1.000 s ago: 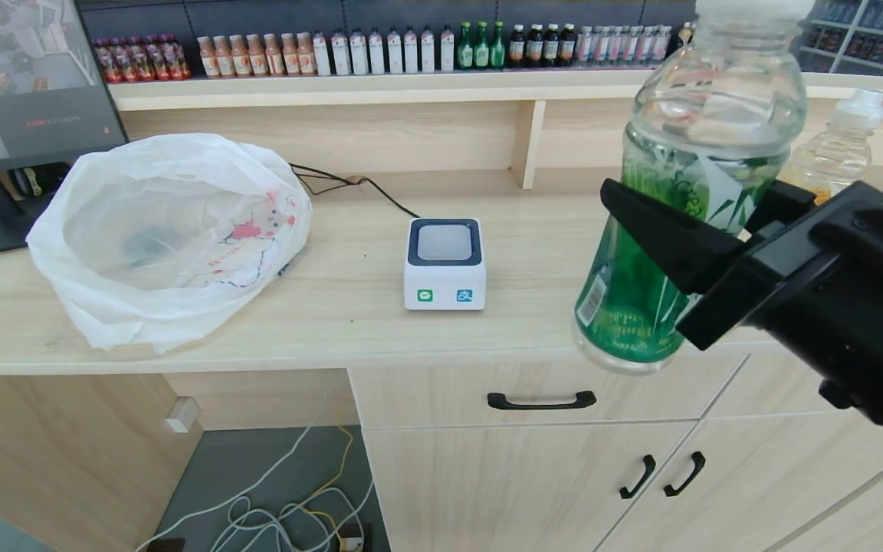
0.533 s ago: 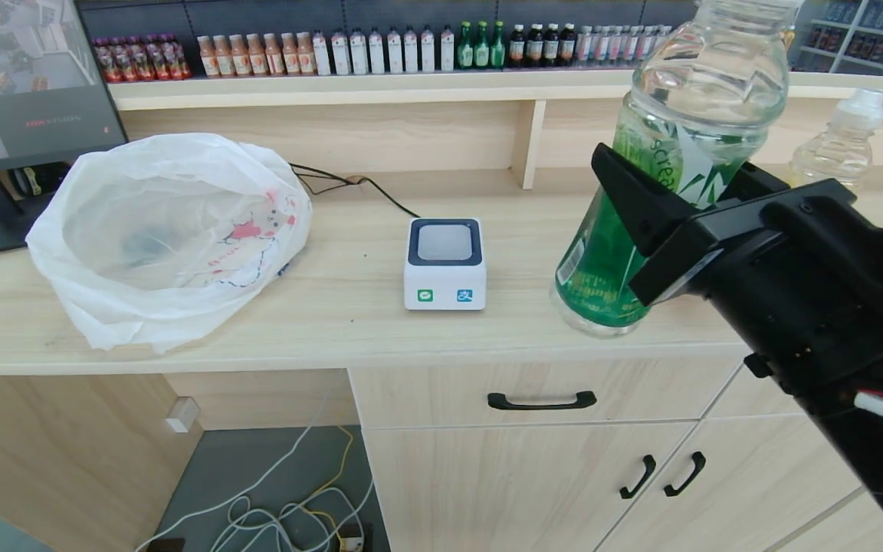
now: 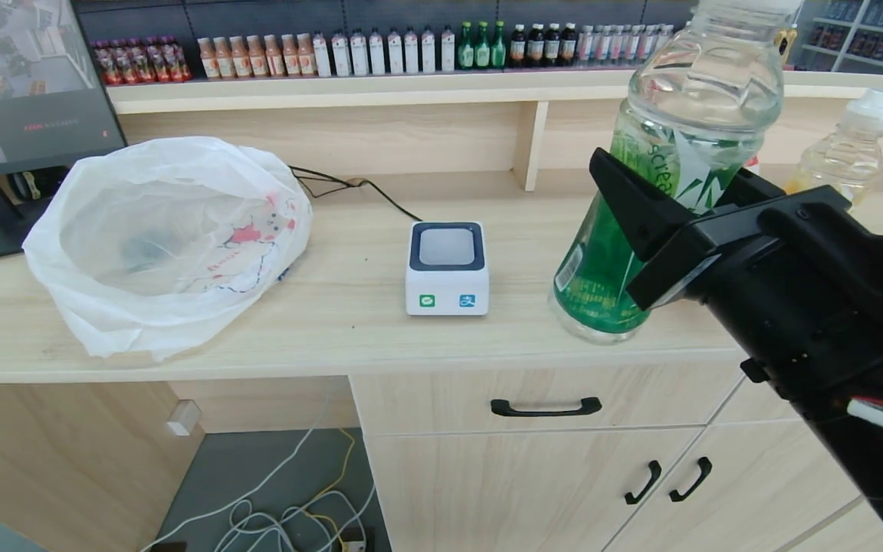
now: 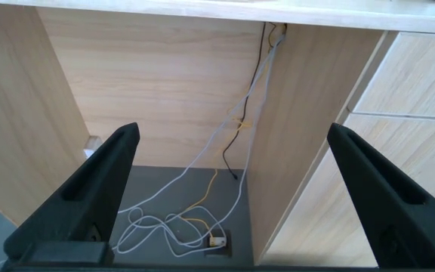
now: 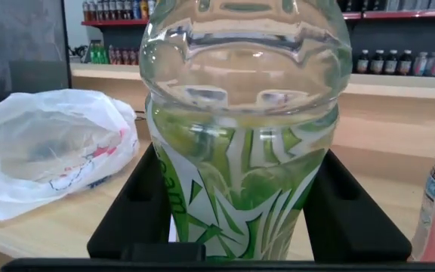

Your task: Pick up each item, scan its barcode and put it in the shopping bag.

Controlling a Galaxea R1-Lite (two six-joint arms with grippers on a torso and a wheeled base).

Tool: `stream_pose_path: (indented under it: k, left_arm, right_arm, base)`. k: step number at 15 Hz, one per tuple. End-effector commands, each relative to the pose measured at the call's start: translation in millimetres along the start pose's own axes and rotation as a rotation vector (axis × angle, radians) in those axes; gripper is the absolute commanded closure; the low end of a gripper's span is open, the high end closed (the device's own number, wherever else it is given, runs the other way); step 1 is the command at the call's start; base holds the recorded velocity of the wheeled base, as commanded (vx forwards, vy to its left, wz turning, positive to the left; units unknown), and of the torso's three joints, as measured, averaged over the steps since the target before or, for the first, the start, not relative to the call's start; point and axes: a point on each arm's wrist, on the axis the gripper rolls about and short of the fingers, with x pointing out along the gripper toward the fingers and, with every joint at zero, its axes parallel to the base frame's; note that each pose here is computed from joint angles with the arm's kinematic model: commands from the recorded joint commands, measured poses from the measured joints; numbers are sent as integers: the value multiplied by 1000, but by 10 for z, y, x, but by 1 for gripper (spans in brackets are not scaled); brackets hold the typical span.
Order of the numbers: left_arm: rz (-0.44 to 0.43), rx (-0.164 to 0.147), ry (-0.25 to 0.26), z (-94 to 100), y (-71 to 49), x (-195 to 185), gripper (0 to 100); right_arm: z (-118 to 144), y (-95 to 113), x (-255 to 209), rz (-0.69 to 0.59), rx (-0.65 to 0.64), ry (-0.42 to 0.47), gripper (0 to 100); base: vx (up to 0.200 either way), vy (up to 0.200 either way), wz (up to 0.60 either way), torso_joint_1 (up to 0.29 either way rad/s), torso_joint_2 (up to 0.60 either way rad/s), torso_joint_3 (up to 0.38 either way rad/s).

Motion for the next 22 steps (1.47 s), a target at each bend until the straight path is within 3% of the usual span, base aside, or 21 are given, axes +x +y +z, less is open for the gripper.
stream_pose_path:
  k: [1,10,13,17,22]
  left_arm:
    - [-2,-1,0,0,1,0,0]
    - [-2,2,0,0,1,0,0]
    - [-3,11,0,0,0,0,0]
    - [-2,11,0,0,1,0,0]
    - [-2,11,0,0,1,0,0]
  right_arm:
    - [48,9,40,-4,10,-18,100]
    - [126,-136,46,-54,7,-46,100]
    - [113,-281,32,-100,-101,-38,100]
    - [62,-250,65,-68,-149,-31,100]
    - [180,-314,208,-65,-291,-66,100]
  base:
    - [0,200,0,7,7,-17]
    - [0,200,0,3,3,-1]
    - [0,0,0,0,0,0]
    - [0,0,0,0,0,0]
    - [0,0,0,0,0,0]
